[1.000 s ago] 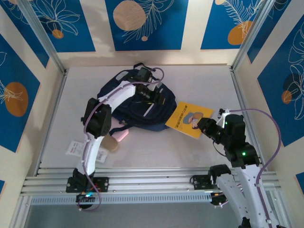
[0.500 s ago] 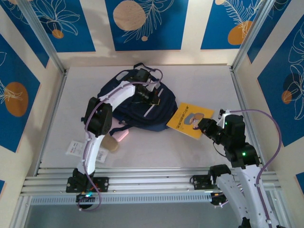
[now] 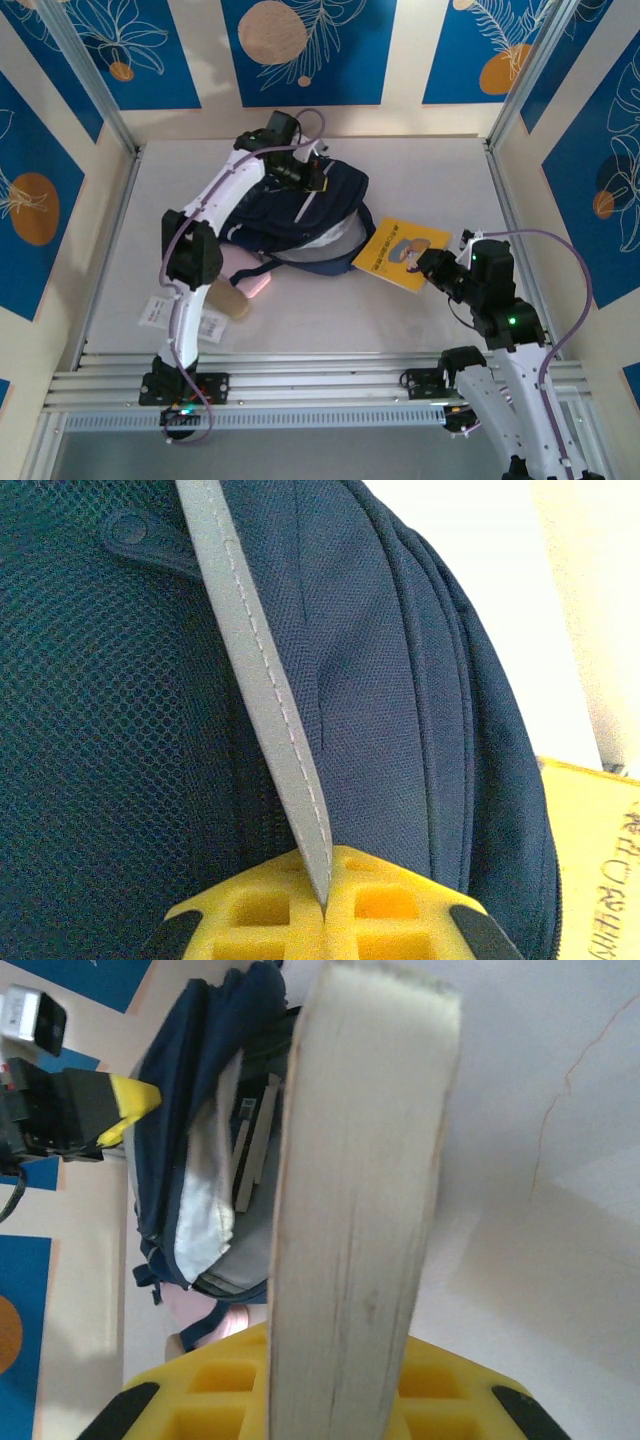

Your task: Pack the student bag

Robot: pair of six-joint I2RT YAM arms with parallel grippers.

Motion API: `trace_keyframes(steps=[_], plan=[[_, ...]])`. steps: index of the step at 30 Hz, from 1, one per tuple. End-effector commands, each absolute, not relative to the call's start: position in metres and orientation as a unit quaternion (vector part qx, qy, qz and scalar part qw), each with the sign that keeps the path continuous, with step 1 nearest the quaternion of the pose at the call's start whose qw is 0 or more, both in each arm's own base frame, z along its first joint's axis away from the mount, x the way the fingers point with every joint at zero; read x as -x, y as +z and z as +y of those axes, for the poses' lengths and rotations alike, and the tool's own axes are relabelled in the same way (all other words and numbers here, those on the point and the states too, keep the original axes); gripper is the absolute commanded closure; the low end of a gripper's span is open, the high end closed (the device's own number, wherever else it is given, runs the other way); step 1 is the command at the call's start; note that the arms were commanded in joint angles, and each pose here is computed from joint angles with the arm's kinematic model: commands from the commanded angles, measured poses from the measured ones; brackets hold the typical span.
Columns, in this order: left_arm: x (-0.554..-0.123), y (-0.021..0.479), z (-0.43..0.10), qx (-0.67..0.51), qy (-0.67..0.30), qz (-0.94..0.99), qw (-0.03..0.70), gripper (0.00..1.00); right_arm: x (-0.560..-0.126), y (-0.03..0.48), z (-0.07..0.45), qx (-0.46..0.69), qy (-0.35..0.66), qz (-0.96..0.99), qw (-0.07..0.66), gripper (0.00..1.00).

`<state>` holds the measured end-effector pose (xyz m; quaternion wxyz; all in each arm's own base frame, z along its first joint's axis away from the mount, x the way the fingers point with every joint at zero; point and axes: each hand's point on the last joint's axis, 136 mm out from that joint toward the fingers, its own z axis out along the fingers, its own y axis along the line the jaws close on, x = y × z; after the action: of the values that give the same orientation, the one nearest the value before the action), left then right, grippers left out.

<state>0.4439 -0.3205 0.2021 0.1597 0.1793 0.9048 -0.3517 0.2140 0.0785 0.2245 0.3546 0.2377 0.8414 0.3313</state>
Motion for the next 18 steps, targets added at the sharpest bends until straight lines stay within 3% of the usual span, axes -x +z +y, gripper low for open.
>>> trace_keyframes(steps=[1,7,18], plan=[[-0.438,0.285,-0.304,-0.18,-0.401,0.872,0.217,1.0,-0.237,0.258,0.091,-0.222,0.397,0.8,0.391,1.0],[-0.435,0.308,-0.297,-0.181,-0.422,0.858,0.229,1.0,-0.261,0.266,0.122,-0.185,0.484,0.778,0.354,1.0],[-0.437,0.35,-0.294,-0.172,-0.479,0.825,0.246,1.0,-0.311,0.249,0.173,-0.166,0.556,0.762,0.288,1.0]])
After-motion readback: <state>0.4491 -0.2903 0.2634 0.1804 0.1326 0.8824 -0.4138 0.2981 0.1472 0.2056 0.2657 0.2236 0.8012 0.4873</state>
